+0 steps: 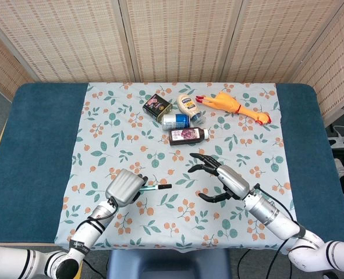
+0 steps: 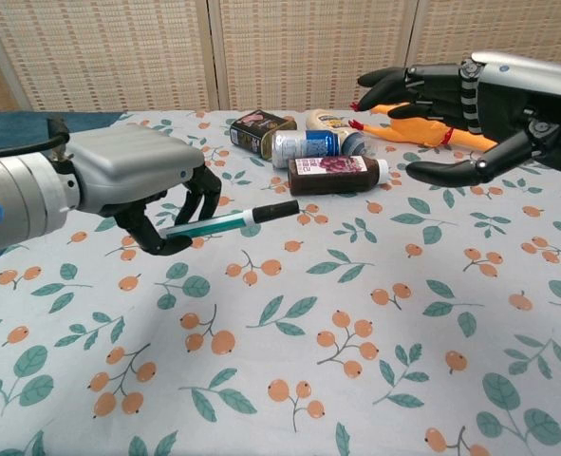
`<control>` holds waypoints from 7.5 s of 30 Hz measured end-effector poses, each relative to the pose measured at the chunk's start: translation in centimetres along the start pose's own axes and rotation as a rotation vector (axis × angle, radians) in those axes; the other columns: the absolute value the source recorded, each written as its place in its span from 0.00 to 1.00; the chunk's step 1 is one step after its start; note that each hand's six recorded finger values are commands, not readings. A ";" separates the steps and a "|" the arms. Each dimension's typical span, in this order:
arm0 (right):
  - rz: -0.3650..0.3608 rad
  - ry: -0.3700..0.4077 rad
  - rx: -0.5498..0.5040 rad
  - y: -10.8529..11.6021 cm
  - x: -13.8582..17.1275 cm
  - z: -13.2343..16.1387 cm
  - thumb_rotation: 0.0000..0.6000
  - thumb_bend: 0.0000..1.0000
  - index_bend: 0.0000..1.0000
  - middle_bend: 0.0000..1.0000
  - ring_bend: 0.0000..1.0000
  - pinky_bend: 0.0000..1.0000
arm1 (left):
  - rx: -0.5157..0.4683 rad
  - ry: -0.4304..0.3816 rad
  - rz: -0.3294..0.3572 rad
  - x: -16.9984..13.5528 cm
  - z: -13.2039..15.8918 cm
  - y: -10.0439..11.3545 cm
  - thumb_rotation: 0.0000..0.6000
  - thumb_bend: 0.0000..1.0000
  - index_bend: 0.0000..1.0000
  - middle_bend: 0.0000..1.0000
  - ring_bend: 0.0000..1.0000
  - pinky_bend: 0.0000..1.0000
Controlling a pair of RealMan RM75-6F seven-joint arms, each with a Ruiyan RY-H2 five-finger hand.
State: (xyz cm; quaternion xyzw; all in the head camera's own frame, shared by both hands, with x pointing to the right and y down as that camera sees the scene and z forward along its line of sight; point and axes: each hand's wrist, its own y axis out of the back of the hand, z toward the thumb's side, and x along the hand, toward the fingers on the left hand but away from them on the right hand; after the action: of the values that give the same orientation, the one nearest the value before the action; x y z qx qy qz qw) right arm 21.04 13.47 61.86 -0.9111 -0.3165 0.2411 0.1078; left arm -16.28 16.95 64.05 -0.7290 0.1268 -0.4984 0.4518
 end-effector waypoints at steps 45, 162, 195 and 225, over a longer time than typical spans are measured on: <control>0.290 -0.400 0.389 -7.7 -10.4 2.7 1.00 0.22 0.46 0.00 0.00 0.00 | 0.188 0.007 -0.030 0.9 2.2 -0.6 1.00 0.40 0.75 0.88 0.95 1.00; 0.201 -0.358 0.373 -9.2 -11.2 3.3 1.00 0.24 0.47 0.00 0.00 0.02 | 0.198 0.009 -0.006 0.5 1.1 -0.4 1.00 0.39 0.75 0.88 0.95 1.00; 0.174 -0.377 0.390 -9.4 -11.3 2.8 1.00 0.50 0.67 0.02 0.00 0.04 | 0.180 0.010 0.009 0.3 1.2 0.1 1.00 0.39 0.75 0.88 0.95 1.00; 0.132 -0.406 0.403 -7.0 -10.0 2.2 1.00 0.53 0.67 0.05 0.00 0.07 | 0.203 0.050 0.001 0.3 -0.5 -0.3 1.00 0.39 0.75 0.88 0.95 1.00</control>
State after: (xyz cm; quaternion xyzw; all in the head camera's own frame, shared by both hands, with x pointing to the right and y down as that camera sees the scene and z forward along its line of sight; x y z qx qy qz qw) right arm 9.42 12.72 66.14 -0.8230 -0.2173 0.4832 0.2050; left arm -16.66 16.64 64.50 -0.6668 0.0873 -0.5266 0.5201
